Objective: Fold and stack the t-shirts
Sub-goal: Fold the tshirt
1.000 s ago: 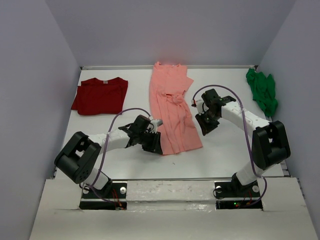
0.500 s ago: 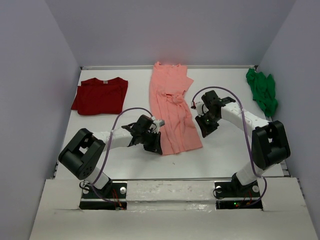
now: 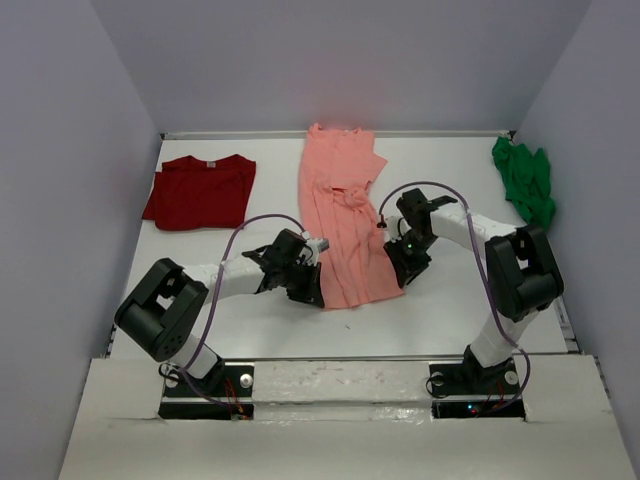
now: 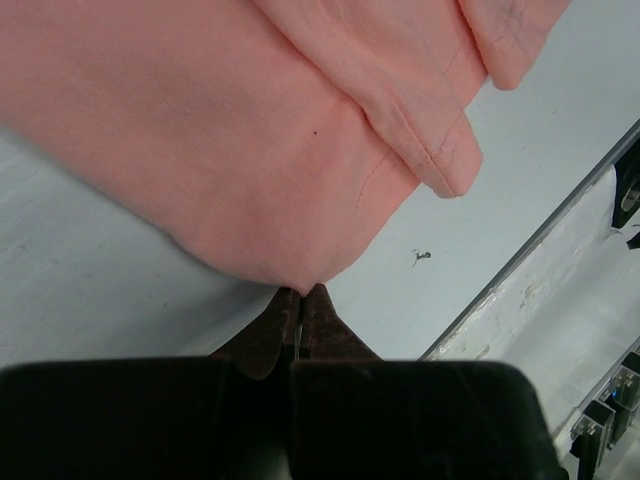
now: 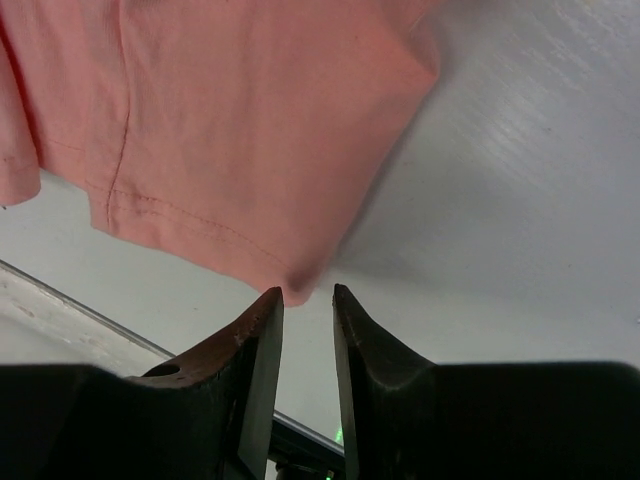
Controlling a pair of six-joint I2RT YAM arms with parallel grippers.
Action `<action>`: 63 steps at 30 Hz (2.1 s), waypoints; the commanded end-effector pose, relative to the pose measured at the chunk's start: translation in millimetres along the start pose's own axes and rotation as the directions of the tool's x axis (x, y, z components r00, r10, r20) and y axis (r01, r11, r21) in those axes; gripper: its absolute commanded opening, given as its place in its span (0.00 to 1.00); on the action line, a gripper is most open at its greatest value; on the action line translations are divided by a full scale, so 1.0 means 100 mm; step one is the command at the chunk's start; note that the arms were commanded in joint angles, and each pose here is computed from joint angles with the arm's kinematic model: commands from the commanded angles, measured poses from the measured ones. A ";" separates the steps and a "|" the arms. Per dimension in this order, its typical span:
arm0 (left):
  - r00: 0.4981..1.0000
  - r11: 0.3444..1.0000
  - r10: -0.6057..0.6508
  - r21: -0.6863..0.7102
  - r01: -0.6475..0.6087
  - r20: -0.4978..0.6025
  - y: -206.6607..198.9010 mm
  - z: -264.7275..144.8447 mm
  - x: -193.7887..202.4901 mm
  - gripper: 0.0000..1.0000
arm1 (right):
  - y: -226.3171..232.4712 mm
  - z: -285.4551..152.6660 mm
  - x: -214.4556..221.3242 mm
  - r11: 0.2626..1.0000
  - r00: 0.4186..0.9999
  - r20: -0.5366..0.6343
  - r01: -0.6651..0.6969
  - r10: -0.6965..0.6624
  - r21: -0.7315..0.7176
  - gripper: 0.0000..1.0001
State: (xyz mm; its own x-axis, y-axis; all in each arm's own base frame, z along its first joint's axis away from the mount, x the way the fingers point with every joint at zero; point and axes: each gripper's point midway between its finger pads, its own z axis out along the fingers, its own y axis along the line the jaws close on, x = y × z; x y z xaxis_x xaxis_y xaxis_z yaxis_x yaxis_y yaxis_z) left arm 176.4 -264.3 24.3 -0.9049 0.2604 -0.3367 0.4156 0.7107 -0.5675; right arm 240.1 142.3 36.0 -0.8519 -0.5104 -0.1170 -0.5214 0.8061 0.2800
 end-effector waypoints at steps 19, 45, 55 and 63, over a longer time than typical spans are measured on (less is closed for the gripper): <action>0.994 0.998 0.063 0.020 -0.064 0.084 -0.15 -0.12 -0.23 0.00 | 0.14 0.25 0.20 0.989 0.989 -0.143 -0.063 0.043 -0.137 0.34; 0.906 0.917 0.381 0.051 -0.396 0.185 -0.51 -0.49 -0.62 0.00 | 0.33 -0.37 0.08 0.982 0.994 -0.075 0.061 -0.076 -0.177 0.00; 0.889 0.887 0.427 0.112 -0.447 0.166 -0.62 -0.58 -0.50 0.00 | 0.47 -0.66 0.23 0.965 0.984 -0.085 0.137 -0.160 -0.224 0.00; 0.864 0.845 0.477 0.186 -0.502 0.163 -0.75 -0.67 -0.41 0.00 | 0.53 -0.81 0.36 0.955 0.975 -0.108 0.164 -0.195 -0.247 0.00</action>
State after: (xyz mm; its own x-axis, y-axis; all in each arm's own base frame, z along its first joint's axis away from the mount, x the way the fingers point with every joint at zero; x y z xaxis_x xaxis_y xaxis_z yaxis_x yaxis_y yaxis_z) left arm 182.0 -275.0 98.8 -0.6405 0.4584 -0.6161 0.7648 0.4531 -0.4580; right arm 193.3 144.3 98.7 -0.7445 -0.6666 -0.0377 -0.6034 0.6476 0.4654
